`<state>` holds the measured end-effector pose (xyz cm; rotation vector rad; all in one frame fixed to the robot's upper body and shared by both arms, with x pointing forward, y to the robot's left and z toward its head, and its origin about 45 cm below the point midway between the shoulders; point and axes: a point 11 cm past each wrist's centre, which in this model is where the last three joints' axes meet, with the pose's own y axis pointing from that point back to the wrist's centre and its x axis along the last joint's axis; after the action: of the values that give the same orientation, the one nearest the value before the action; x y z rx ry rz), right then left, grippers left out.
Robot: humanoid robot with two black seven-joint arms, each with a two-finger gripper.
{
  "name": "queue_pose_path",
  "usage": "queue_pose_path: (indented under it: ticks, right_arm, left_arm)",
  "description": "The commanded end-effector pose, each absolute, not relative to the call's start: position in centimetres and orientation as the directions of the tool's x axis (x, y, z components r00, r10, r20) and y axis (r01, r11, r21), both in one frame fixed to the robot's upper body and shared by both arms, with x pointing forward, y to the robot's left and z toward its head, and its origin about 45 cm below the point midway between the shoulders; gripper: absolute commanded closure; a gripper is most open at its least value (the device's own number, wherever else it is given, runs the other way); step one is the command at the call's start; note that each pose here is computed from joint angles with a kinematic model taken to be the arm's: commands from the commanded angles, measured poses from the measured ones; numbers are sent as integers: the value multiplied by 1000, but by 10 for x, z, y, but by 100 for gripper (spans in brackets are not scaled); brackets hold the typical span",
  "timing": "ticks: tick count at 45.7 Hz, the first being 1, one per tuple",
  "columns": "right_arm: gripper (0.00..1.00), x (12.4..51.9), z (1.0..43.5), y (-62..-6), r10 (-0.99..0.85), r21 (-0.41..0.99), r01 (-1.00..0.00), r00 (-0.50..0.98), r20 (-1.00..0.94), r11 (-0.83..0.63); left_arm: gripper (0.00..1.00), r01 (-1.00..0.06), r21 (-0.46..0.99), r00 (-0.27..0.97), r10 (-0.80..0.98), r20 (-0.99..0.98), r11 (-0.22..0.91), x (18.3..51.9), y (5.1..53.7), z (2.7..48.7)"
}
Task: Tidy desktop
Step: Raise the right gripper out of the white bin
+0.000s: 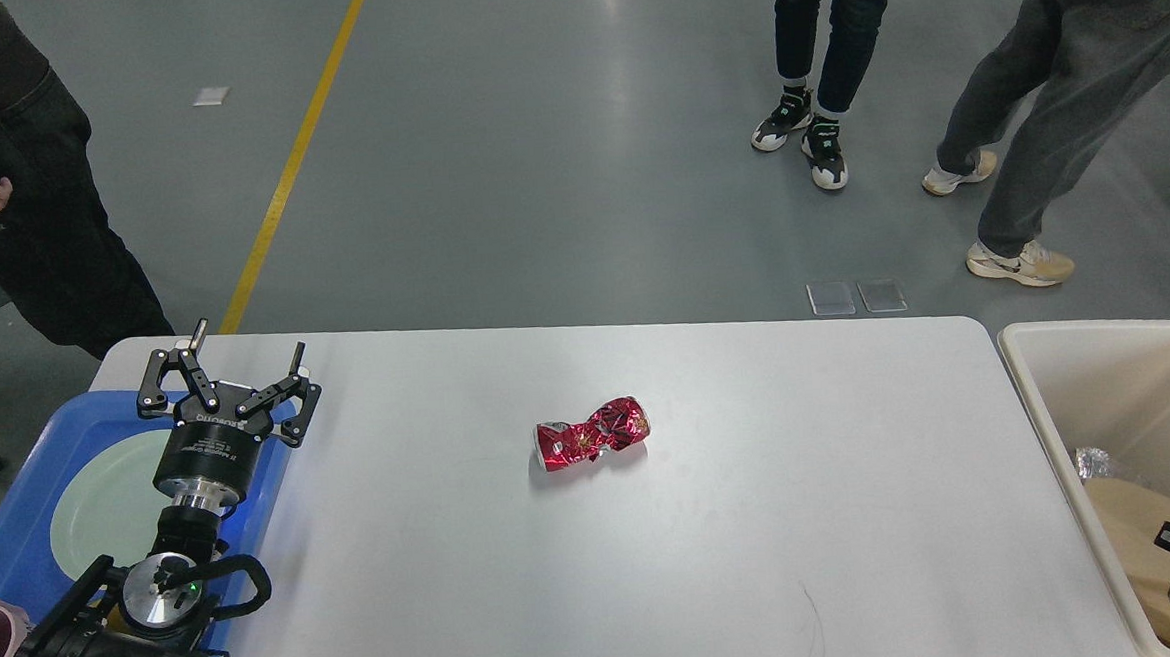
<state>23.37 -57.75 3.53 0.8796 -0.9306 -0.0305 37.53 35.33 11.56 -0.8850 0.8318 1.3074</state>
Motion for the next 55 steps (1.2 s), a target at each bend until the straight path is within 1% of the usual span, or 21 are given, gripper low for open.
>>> queue_pose_path:
  ticks: [1, 15, 25, 28, 33, 36, 40, 46, 49, 51, 55]
  right_arm:
    - [0, 233, 34, -576, -380, 667, -339, 615, 691, 664]
    - [0, 239, 35, -573, -383, 668, -346, 610, 693, 658]
    - [0, 269, 53, -569, -396, 666, -374, 581, 711, 646]
    - [0, 282, 70, -576, -415, 673, -366, 572, 707, 643]
    - [0, 317, 105, -572, -473, 718, -364, 564, 677, 594]
    - [0, 334, 127, -564, -485, 757, -337, 607, 629, 560]
    - [0, 352, 157, -546, -473, 818, -287, 700, 534, 499]
    - [0, 382, 210, -504, -419, 877, -270, 797, 434, 397]
    - [0, 384, 234, -472, -386, 921, -207, 861, 332, 329]
    - [0, 385, 252, -453, -355, 935, -173, 891, 283, 309]
    - [0, 397, 296, -400, -250, 946, -172, 937, 243, 274]
  left_arm:
    - [4, -996, -71, 87, 436, -896, 52, 376, 353, 116]
    - [4, -996, -72, 87, 435, -896, 50, 376, 353, 116]
    - [4, -996, -72, 87, 436, -896, 52, 376, 353, 116]
    - [4, -996, -73, 88, 435, -896, 51, 376, 353, 116]
    - [4, -996, -73, 88, 435, -896, 51, 376, 353, 116]
    - [4, -996, -73, 88, 436, -896, 52, 376, 353, 116]
    - [4, -996, -73, 88, 435, -896, 51, 376, 353, 117]
    - [4, -996, -73, 88, 436, -896, 52, 376, 353, 116]
    - [4, -996, -73, 88, 436, -896, 52, 376, 353, 116]
    - [4, -996, -73, 88, 436, -896, 52, 376, 353, 116]
    - [4, -996, -73, 88, 436, -896, 52, 376, 353, 116]
